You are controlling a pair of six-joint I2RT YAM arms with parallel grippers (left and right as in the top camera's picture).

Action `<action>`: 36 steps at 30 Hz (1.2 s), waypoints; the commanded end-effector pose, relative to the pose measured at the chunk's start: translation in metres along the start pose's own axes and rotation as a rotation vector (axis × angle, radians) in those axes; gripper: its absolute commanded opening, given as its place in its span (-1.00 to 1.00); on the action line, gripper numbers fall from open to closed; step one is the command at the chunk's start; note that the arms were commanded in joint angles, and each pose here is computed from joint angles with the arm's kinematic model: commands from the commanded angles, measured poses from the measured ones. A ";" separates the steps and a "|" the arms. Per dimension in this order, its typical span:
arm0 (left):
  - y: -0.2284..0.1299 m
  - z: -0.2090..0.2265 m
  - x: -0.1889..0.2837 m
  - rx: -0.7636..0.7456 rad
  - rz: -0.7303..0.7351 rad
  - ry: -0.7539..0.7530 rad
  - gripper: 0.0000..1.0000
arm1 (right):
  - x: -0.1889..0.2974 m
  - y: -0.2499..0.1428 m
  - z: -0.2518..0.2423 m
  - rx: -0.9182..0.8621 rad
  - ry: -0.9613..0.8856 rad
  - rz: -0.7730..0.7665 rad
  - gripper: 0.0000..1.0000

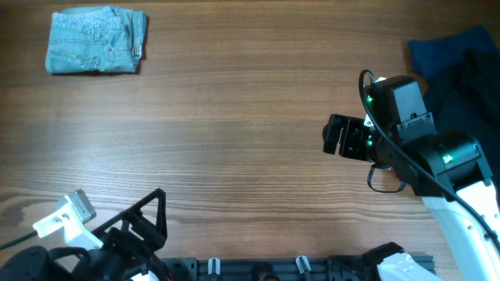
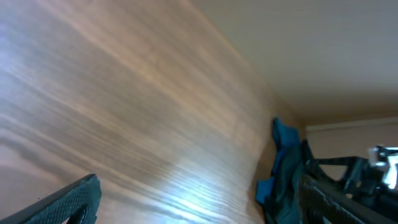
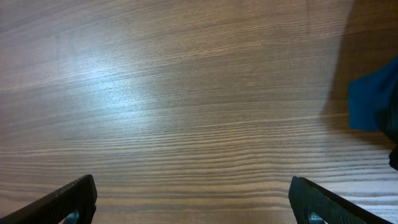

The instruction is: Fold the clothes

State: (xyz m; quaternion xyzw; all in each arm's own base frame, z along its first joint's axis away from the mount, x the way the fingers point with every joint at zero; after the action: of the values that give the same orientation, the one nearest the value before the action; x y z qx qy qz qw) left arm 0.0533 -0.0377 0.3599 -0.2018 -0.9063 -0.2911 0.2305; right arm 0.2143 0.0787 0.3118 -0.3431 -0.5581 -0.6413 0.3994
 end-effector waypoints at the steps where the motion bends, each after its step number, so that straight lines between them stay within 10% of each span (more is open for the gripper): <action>1: 0.000 0.004 0.000 -0.016 -0.014 0.030 0.99 | 0.002 0.003 0.003 0.011 0.016 -0.006 0.99; 19: 0.008 -0.018 -0.006 -0.381 -0.061 -0.306 1.00 | 0.002 0.003 0.003 0.011 0.016 -0.006 0.99; 36: -0.006 0.046 -0.119 -0.486 -0.241 -0.439 1.00 | 0.002 0.003 0.003 0.011 0.016 -0.006 0.99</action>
State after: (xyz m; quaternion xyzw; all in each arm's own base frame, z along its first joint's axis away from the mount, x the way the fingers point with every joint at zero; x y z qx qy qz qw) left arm 0.1268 -0.0475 0.2770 -0.2377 -0.8546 -0.4569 -0.0658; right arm 0.2144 0.0788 0.3118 -0.3430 -0.5581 -0.6414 0.3993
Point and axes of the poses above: each gripper's point midway between its finger pads, its own x axis back along the fingers, its own z axis along the line the jaws close on, y = z × x, the point moved 7 cm from there along x, back along the fingers, and after that the axes turned 7 degrees about x, right-handed, at the moved point
